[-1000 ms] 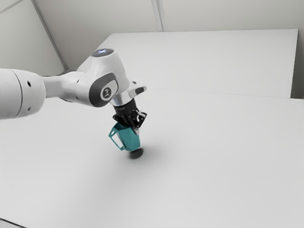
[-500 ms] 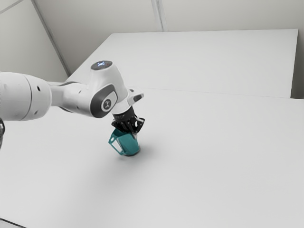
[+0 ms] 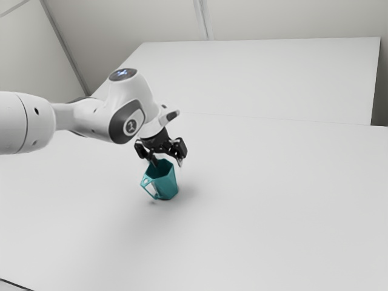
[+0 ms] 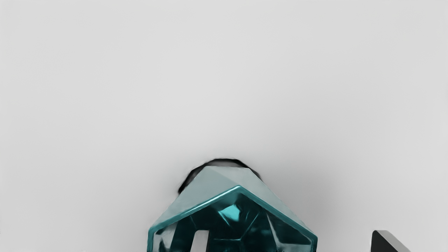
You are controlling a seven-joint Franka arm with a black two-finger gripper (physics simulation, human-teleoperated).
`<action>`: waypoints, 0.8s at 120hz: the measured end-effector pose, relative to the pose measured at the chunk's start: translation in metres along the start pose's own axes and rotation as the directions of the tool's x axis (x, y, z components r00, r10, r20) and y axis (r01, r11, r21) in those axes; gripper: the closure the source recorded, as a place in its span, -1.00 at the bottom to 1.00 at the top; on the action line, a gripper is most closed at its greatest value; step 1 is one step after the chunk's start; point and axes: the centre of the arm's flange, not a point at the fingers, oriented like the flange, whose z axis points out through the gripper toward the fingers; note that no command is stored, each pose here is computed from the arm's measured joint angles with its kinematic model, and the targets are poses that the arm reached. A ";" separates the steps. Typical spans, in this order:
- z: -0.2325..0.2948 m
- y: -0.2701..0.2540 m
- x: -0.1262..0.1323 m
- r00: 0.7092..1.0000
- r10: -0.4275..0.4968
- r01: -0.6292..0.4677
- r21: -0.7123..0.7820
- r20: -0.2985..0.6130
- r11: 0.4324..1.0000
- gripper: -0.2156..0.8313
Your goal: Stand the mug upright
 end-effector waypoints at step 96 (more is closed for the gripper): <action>-0.192 0.014 0.033 0.995 0.088 -0.085 0.074 -0.049 0.994 -0.58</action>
